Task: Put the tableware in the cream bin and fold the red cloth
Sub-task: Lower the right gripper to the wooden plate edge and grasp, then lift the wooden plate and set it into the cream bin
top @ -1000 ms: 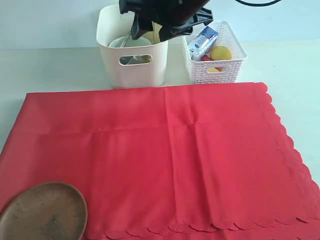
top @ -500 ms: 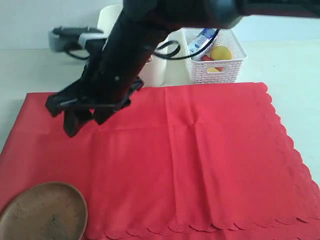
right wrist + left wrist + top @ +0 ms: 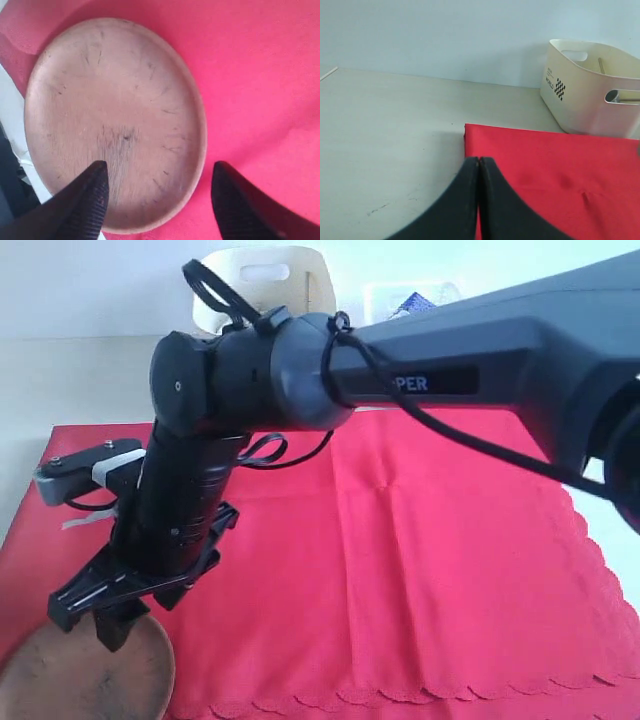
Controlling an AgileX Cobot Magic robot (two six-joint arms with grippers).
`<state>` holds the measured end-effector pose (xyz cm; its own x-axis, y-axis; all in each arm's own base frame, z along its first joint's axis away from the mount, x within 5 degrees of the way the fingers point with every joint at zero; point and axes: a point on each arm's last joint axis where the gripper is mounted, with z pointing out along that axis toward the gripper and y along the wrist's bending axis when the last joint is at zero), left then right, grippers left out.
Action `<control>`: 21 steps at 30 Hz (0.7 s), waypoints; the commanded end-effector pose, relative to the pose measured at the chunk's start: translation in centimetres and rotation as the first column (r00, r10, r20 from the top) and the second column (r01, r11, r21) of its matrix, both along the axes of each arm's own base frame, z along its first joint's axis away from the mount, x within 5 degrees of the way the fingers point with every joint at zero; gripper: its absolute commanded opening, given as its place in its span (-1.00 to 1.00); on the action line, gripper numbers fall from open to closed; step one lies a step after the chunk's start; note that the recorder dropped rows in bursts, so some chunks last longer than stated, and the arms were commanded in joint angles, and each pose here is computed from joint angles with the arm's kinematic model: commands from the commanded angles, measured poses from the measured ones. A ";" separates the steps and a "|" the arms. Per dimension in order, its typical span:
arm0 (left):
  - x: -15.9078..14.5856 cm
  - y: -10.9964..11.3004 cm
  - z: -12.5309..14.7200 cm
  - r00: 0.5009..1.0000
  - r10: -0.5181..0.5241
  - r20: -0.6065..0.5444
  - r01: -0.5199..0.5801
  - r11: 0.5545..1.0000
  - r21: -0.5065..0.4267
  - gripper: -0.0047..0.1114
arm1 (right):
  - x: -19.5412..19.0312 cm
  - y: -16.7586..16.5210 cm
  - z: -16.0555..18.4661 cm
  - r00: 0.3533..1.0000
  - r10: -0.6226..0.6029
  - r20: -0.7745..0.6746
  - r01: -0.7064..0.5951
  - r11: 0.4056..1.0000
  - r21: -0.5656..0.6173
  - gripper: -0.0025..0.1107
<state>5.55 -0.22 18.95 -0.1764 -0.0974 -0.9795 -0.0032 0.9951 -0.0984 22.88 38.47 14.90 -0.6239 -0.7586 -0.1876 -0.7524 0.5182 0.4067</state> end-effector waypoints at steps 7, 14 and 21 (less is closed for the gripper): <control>0.0 0.0 0.1 1.000 -0.003 0.012 0.003 1.000 0.005 -0.87 | -0.2 0.6 -2.7 0.998 -0.004 -0.069 0.004 1.000 -0.004 -0.04; 0.0 0.0 0.1 1.000 -0.003 0.012 0.003 1.000 0.005 -0.87 | -0.2 0.6 -4.8 0.995 -0.017 -0.102 0.013 0.999 -0.038 -0.40; 0.0 0.0 0.1 1.000 -0.003 0.012 0.003 1.000 0.005 -0.87 | -0.4 0.6 -4.5 0.991 -0.045 -0.127 0.040 0.998 -0.042 -0.96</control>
